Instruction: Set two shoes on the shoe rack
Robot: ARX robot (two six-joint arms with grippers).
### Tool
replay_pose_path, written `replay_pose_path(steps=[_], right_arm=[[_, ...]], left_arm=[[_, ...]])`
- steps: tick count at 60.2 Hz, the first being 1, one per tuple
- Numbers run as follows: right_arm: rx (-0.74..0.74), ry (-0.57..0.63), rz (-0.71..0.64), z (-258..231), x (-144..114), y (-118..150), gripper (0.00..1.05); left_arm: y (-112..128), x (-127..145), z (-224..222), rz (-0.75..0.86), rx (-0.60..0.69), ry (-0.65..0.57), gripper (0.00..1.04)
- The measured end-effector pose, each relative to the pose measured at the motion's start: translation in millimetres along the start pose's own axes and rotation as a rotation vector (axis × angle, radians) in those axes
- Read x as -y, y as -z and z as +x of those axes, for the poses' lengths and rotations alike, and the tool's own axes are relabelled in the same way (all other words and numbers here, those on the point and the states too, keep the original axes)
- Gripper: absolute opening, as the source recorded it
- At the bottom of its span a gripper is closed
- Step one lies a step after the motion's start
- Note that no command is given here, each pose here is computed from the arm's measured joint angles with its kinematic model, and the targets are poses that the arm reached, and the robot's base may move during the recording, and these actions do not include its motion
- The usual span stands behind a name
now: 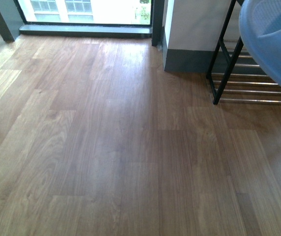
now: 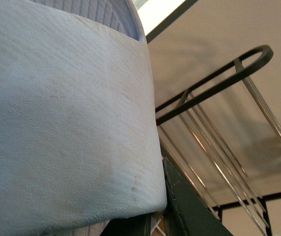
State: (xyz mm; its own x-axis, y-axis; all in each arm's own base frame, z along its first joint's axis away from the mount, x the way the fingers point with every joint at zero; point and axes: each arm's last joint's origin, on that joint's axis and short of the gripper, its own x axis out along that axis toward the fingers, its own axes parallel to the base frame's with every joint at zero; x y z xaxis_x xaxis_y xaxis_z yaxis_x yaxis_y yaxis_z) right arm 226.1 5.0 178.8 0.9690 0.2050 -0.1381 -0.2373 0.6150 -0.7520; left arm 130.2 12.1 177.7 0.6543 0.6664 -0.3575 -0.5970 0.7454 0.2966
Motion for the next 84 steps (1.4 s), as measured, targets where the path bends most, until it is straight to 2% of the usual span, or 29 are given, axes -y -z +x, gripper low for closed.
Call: replay_pose_path(steps=[84], right_arm=[[-0.01,0.001,-0.002,0.2,0.0,1.4,0.01]], left_arm=[[0.5,0.3,0.0,0.001,-0.001,0.007,0.01]])
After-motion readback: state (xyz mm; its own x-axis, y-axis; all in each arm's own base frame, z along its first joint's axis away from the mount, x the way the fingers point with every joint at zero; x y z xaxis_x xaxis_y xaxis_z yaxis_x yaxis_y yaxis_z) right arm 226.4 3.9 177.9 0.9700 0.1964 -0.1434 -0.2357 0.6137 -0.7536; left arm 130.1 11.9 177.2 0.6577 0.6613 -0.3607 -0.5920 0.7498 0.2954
